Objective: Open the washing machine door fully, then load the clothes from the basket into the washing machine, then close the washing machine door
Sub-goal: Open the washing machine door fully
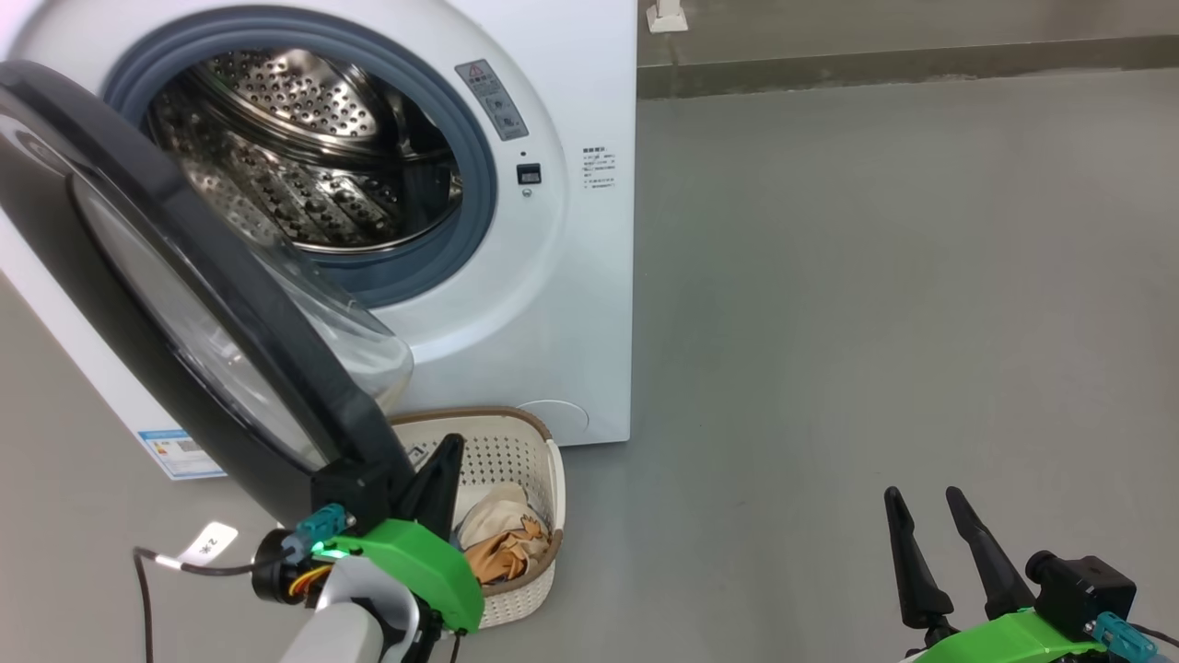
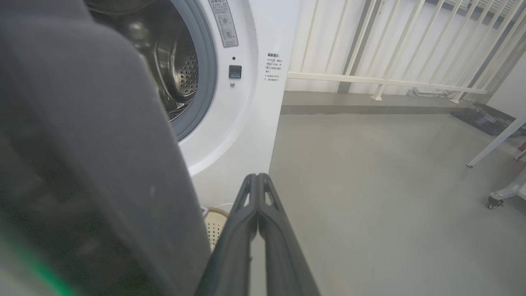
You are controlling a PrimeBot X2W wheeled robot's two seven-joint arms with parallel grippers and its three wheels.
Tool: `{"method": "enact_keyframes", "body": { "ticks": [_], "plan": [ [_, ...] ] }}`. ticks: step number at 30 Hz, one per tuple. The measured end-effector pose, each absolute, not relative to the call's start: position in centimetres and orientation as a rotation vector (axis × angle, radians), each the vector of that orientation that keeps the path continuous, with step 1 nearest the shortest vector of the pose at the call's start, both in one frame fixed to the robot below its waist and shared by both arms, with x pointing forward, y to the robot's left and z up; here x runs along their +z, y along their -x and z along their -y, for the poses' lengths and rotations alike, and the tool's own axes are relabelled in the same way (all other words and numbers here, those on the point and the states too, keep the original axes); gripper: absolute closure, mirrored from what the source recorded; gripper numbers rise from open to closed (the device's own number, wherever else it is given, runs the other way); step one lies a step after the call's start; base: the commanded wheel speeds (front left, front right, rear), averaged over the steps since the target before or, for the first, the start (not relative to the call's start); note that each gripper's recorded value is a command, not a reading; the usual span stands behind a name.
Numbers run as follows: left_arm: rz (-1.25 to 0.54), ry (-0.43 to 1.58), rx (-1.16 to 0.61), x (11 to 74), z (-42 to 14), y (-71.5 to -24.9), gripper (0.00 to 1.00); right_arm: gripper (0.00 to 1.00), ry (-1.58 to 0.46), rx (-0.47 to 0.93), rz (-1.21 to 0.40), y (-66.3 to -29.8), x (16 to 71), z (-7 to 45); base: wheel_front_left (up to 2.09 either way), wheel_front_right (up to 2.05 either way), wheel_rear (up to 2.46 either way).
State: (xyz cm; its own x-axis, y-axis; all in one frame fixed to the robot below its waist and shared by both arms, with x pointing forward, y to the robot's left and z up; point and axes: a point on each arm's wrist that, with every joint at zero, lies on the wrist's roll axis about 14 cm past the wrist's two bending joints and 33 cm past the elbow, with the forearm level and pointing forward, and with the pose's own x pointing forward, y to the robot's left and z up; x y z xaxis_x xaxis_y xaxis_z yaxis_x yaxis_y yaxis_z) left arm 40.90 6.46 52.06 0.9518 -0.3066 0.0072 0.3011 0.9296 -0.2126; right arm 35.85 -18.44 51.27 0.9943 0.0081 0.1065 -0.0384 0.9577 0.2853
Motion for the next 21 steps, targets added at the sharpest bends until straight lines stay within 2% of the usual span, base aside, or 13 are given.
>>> {"method": "enact_keyframes", "body": {
  "ticks": [12, 21],
  "plan": [
    [-0.01, 0.227, -0.277, 52.3, -7.5, -40.3, 1.0, 0.0, -0.292, 0.068, 0.102, -36.5, 51.4, 17.0, 0.0, 0.0, 0.0],
    [0.001, 0.23, -0.225, 52.4, -9.4, -39.3, 1.0, 0.0, -0.292, 0.169, 0.091, -37.4, 51.6, 13.6, 0.0, 0.0, 0.0]
  ]
}}
